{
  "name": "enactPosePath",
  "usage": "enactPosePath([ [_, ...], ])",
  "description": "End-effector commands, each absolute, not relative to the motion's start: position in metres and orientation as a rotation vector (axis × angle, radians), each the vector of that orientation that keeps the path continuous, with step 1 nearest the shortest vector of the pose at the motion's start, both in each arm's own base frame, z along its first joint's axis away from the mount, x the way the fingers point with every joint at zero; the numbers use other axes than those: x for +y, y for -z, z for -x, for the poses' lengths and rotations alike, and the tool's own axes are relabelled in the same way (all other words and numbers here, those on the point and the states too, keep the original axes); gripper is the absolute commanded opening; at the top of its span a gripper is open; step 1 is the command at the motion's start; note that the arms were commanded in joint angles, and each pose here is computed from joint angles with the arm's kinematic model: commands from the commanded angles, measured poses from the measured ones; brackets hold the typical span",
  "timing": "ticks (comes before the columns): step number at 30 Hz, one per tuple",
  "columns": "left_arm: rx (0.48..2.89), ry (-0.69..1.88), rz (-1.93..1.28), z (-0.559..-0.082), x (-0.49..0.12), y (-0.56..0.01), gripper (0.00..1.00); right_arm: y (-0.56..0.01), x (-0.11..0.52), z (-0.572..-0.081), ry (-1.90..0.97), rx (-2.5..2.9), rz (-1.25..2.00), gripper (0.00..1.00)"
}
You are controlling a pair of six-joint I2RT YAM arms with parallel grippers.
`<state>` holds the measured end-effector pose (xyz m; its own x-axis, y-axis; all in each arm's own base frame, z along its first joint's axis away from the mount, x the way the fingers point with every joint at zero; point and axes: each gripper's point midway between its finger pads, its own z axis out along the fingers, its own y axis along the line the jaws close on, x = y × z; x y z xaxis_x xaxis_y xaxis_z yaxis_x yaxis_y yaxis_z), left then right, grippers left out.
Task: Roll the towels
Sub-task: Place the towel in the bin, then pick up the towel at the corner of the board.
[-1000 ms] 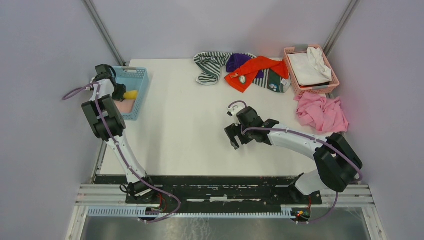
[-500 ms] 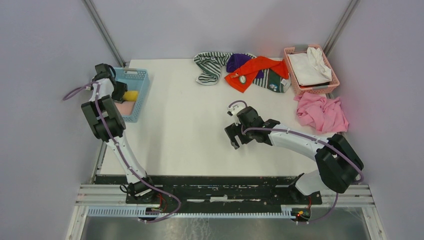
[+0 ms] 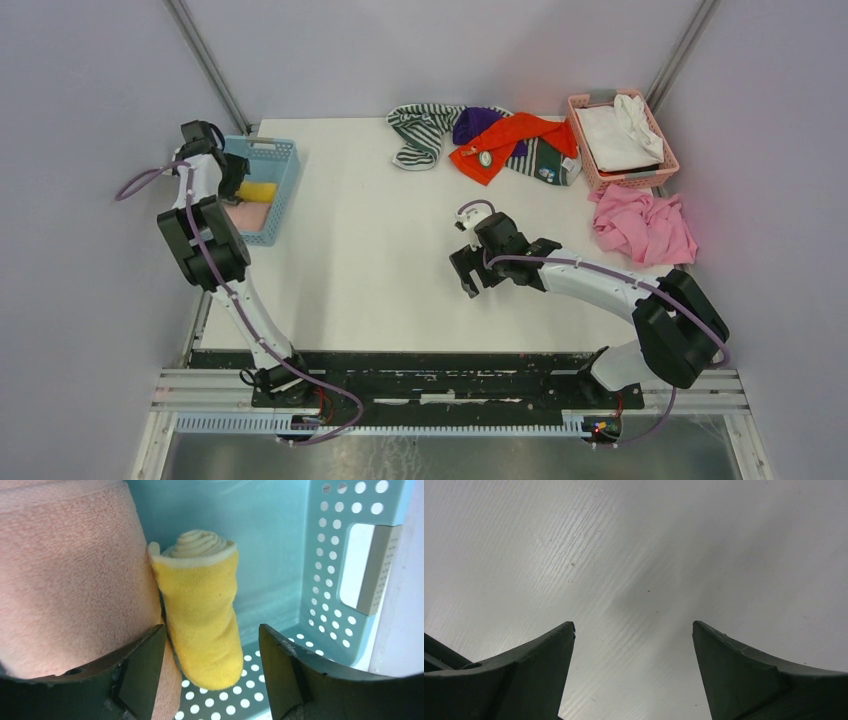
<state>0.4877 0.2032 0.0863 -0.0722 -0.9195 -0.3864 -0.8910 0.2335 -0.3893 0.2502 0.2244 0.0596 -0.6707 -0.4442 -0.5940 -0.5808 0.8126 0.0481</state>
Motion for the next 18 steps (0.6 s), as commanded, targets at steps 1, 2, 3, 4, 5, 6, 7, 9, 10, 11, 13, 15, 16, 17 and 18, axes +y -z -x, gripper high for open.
enactPosePath([
  [1, 1.832, 0.001, 1.599, -0.474, 0.23, -0.144, 0.76, -0.085, 0.233, -0.265, -0.34, 2.327, 0.722, 0.95],
  [2, 1.838, 0.001, 1.587, -0.472, 0.229, -0.147, 0.77, -0.088, 0.234, -0.267, -0.339, 2.319, 0.719, 0.95],
  [3, 1.844, -0.001, 1.574, -0.469, 0.227, -0.15, 0.78, -0.09, 0.233, -0.267, -0.336, 2.314, 0.717, 0.95],
  [4, 1.846, -0.005, 1.561, -0.466, 0.226, -0.154, 0.79, -0.092, 0.233, -0.269, -0.332, 2.309, 0.709, 0.95],
  [5, 1.844, -0.007, 1.54, -0.461, 0.224, -0.162, 0.81, -0.094, 0.232, -0.271, -0.322, 2.303, 0.703, 0.95],
  [6, 1.846, -0.01, 1.523, -0.457, 0.222, -0.167, 0.82, -0.095, 0.231, -0.272, -0.312, 2.3, 0.695, 0.95],
  [7, 1.852, -0.013, 1.505, -0.452, 0.219, -0.171, 0.82, -0.095, 0.231, -0.273, -0.303, 2.299, 0.692, 0.95],
  [9, 1.865, 0.002, 1.459, -0.443, 0.211, -0.178, 0.83, -0.097, 0.228, -0.276, -0.28, 2.296, 0.675, 0.95],
  [10, 1.876, 0.013, 1.436, -0.437, 0.206, -0.18, 0.83, -0.098, 0.227, -0.278, -0.271, 2.294, 0.666, 0.95],
  [11, 1.893, 0.021, 1.417, -0.429, 0.199, -0.179, 0.84, -0.101, 0.225, -0.279, -0.26, 2.292, 0.654, 0.95],
  [13, 1.907, 0.032, 1.355, -0.418, 0.19, -0.185, 0.88, -0.107, 0.222, -0.282, -0.246, 2.279, 0.629, 0.96],
  [15, 1.927, 0.037, 1.299, -0.404, 0.18, -0.189, 0.9, -0.113, 0.22, -0.284, -0.237, 2.267, 0.607, 0.96],
  [16, 1.929, 0.05, 1.271, -0.399, 0.176, -0.193, 0.91, -0.116, 0.218, -0.286, -0.23, 2.26, 0.595, 0.97],
  [17, 1.935, 0.059, 1.247, -0.394, 0.171, -0.195, 0.92, -0.121, 0.216, -0.287, -0.226, 2.25, 0.58, 0.97],
  [18, 1.942, 0.076, 1.215, -0.39, 0.165, -0.197, 0.93, -0.123, 0.214, -0.288, -0.219, 2.244, 0.568, 0.98],
])
